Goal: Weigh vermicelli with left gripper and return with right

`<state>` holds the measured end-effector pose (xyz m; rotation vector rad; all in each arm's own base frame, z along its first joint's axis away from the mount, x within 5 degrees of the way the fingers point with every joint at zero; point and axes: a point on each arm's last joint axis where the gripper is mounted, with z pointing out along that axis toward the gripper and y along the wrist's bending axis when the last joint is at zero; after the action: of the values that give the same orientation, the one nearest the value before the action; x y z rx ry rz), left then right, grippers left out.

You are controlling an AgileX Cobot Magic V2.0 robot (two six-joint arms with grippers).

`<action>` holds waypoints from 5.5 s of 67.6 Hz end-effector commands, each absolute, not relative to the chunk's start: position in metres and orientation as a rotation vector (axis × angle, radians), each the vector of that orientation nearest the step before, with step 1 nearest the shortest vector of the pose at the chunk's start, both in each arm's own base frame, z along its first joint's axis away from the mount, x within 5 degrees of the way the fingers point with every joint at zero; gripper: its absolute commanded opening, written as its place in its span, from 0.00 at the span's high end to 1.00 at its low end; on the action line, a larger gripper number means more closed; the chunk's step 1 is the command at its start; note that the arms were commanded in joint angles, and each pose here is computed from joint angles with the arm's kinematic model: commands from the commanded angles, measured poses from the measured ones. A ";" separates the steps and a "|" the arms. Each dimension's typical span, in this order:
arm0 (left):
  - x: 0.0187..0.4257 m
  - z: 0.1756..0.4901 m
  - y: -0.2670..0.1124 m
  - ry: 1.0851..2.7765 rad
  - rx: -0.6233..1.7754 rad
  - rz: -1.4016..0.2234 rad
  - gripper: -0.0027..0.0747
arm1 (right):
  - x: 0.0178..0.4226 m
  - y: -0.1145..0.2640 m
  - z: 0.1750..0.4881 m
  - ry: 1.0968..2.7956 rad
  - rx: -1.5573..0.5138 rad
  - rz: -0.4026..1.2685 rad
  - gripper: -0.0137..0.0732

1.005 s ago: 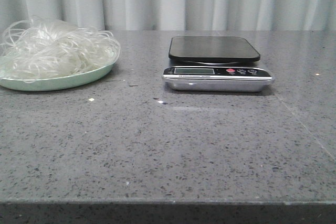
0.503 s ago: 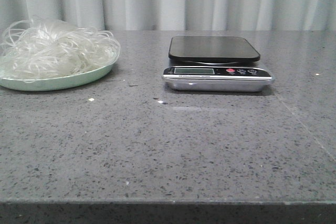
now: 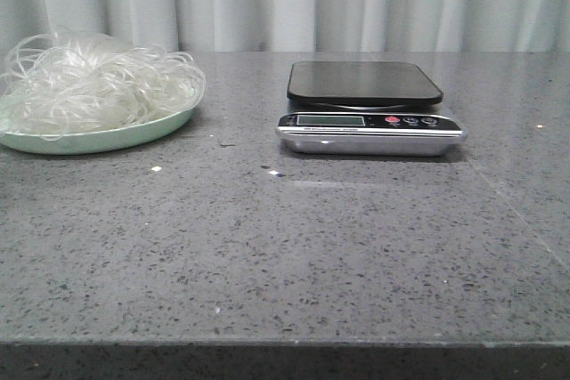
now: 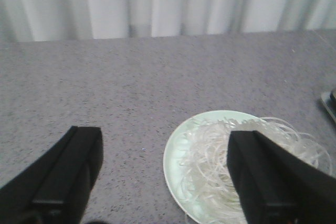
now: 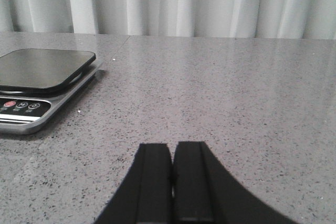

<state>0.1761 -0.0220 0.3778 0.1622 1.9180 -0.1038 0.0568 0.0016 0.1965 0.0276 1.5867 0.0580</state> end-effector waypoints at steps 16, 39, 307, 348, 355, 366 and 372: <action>0.263 0.398 -0.101 2.053 0.517 -0.215 0.16 | 0.055 0.000 0.208 1.478 0.028 0.044 0.67; 0.327 0.382 -0.130 2.407 0.431 -0.225 0.16 | 0.055 0.000 0.208 1.478 0.028 0.044 0.67; 0.330 0.508 -0.242 1.968 0.519 -0.336 0.26 | 0.055 0.002 0.208 1.477 0.005 0.069 0.67; 0.242 0.515 -0.144 1.994 0.505 0.044 0.32 | 0.055 0.002 0.208 1.477 0.005 0.069 0.67; 0.208 0.502 -0.120 1.946 0.445 -0.033 0.38 | 0.055 0.002 0.208 1.477 0.005 0.069 0.67; 0.153 0.466 -0.081 1.902 0.368 -0.149 0.43 | 0.055 0.002 0.208 1.477 0.005 0.069 0.67; 0.130 0.444 -0.067 1.874 0.372 -0.190 0.46 | 0.055 0.002 0.208 1.477 0.005 0.069 0.67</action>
<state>0.1522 -0.0795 0.4449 0.3966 2.0108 -0.1026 0.0567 0.0033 0.1965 0.0027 1.5872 0.0825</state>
